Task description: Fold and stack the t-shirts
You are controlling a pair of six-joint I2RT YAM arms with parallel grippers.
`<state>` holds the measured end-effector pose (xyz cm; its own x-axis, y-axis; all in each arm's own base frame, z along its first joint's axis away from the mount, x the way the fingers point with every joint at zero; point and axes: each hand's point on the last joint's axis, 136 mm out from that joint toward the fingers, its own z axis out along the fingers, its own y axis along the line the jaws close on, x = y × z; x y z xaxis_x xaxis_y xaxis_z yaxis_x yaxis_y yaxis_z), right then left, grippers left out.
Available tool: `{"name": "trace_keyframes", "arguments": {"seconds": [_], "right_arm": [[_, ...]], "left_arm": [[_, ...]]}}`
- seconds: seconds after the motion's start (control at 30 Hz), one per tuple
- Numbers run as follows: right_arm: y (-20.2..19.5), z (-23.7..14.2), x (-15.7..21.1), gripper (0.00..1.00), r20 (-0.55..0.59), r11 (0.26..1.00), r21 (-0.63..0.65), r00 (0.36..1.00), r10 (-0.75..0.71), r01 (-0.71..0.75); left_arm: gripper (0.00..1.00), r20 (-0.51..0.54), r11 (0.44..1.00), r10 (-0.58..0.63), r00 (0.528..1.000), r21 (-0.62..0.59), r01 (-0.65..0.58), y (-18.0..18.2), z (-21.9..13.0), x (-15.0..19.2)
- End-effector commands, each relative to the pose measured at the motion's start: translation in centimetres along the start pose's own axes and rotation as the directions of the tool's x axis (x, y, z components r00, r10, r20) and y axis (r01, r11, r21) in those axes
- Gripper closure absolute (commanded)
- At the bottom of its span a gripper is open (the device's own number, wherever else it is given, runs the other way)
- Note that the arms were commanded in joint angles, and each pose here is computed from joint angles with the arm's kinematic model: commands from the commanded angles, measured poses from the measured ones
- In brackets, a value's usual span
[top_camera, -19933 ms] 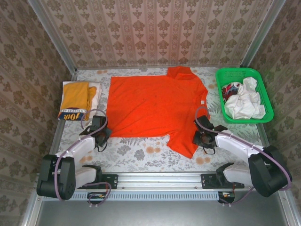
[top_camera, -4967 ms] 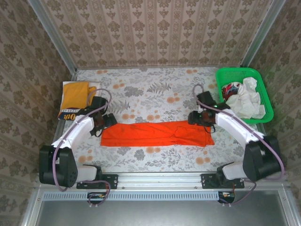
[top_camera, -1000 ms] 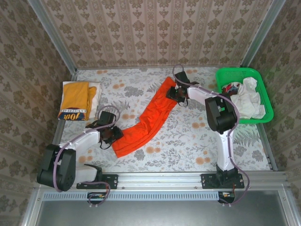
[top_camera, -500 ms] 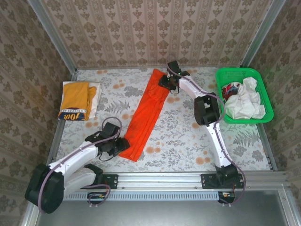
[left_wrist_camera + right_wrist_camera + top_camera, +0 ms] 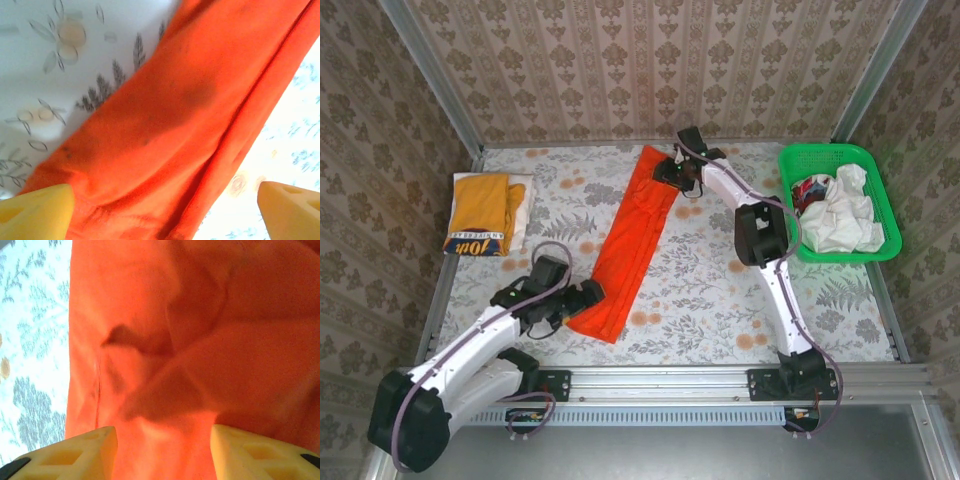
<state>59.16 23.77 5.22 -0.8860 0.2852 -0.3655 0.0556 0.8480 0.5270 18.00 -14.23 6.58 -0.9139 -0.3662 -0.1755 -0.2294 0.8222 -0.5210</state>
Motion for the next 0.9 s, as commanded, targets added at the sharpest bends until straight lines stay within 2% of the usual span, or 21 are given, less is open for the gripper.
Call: {"name": "trace_keyframes", "arguments": {"seconds": [0.0,0.1,0.27,0.57,0.7,0.87], "right_arm": [[3.8,-5.5,-1.6,0.47,0.120,0.990,-0.068,0.986,-0.115,0.124],[3.9,-6.6,1.3,0.47,0.094,0.981,-0.082,0.981,-0.168,0.176],[4.8,-6.5,8.9,0.47,-0.013,0.969,-0.124,0.976,-0.218,0.215],[9.1,-4.3,22.8,0.48,-0.225,0.951,-0.212,0.936,-0.270,0.224],[5.7,-3.4,25.7,0.50,-0.291,0.974,-0.123,0.932,-0.217,0.188],[-0.2,-4.3,25.3,0.53,-0.296,0.989,0.008,0.945,-0.140,0.149]], "left_arm": [[0.00,0.089,0.998,0.060,0.994,-0.023,-0.058,0.1,-1.5,-2.8],[0.00,0.146,0.996,0.087,0.985,-0.027,-0.084,0.1,-2.5,-5.1],[0.00,0.204,0.994,0.108,0.973,-0.041,-0.101,0.1,-3.5,-8.7],[0.00,0.194,0.992,0.107,0.975,-0.081,-0.093,1.2,-2.8,-10.4],[0.00,0.183,0.994,0.096,0.978,-0.074,-0.083,1.3,-2.2,-10.5],[0.00,0.170,0.995,0.093,0.981,-0.056,-0.085,0.8,-1.6,-10.9]]}}
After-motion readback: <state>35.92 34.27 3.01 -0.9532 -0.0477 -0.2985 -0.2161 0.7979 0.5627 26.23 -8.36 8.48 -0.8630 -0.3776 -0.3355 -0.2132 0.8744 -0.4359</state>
